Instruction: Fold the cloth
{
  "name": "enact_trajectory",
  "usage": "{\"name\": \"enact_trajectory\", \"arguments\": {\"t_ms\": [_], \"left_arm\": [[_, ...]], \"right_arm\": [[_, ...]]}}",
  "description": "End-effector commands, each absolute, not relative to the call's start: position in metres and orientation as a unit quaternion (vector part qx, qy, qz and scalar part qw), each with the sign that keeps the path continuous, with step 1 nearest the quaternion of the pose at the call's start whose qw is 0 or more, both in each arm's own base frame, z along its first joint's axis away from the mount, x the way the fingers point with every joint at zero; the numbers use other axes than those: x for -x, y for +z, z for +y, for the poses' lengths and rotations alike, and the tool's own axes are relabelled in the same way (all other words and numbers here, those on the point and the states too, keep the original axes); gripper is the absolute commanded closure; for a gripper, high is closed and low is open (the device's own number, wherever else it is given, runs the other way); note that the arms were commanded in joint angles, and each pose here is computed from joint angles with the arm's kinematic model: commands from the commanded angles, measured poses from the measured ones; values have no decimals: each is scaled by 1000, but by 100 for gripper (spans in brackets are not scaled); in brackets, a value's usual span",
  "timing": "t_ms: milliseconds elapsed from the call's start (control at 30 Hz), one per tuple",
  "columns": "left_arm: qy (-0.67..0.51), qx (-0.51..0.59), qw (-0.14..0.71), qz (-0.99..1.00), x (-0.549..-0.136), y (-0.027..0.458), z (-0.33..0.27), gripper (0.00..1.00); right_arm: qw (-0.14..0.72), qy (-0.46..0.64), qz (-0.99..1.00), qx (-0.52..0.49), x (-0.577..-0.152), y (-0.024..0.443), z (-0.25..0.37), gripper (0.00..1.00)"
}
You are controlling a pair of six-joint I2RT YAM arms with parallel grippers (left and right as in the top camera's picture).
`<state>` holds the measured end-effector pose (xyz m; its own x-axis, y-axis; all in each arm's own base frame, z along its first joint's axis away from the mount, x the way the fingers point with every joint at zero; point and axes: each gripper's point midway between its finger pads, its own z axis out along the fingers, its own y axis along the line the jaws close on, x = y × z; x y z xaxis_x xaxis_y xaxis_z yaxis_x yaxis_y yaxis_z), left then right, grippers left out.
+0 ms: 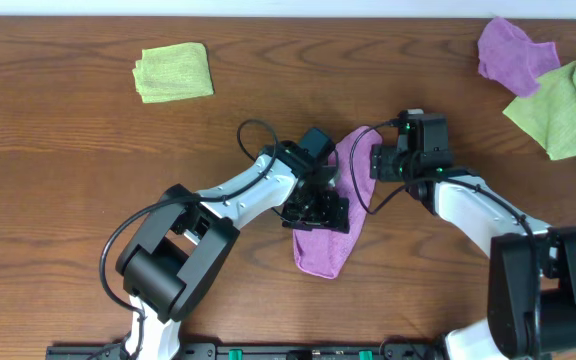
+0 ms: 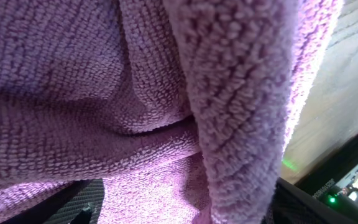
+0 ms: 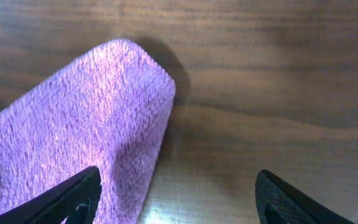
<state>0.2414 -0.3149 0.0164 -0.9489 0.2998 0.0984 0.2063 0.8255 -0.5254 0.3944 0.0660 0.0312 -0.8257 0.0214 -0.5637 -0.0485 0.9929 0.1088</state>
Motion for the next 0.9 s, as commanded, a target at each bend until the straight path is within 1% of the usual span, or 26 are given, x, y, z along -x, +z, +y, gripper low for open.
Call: {"name": "enact_trajectory", "arguments": {"t_ms": [0, 33, 133, 233, 400, 500, 600, 667, 733, 800, 867], "left_arm": [[207, 137, 83, -965, -245, -9, -296, 23], [183, 143, 76, -970, -248, -13, -288, 22], [132, 169, 70, -974, -251, -20, -264, 16], [76, 170, 76, -980, -257, -23, -230, 14], [3, 113, 57, -992, -287, -26, -172, 9], [-35, 45, 21, -998, -325, -21, -125, 7], [-31, 11, -6, -999, -358, -8, -91, 2], [-13, -7, -22, -1000, -376, 3, -77, 2], [31, -13, -25, -999, -388, 19, -79, 5], [66, -13, -23, -997, -394, 38, -86, 4], [75, -6, -25, -997, -397, 53, -94, 4]], "right_arm": [[331, 60, 942, 15, -410, 65, 62, 21], [340, 61, 938, 12, -414, 75, 61, 21], [358, 62, 931, 11, -422, 95, 60, 21], [376, 63, 924, 12, -428, 113, 61, 20], [387, 69, 919, 14, -432, 124, 63, 20], [386, 73, 920, 16, -431, 123, 64, 20], [385, 75, 920, 17, -431, 123, 65, 20], [384, 86, 919, 22, -430, 124, 69, 20], [380, 107, 918, 36, -428, 124, 78, 20], [377, 127, 916, 52, -426, 125, 89, 20], [376, 134, 915, 61, -424, 125, 97, 20]]}}
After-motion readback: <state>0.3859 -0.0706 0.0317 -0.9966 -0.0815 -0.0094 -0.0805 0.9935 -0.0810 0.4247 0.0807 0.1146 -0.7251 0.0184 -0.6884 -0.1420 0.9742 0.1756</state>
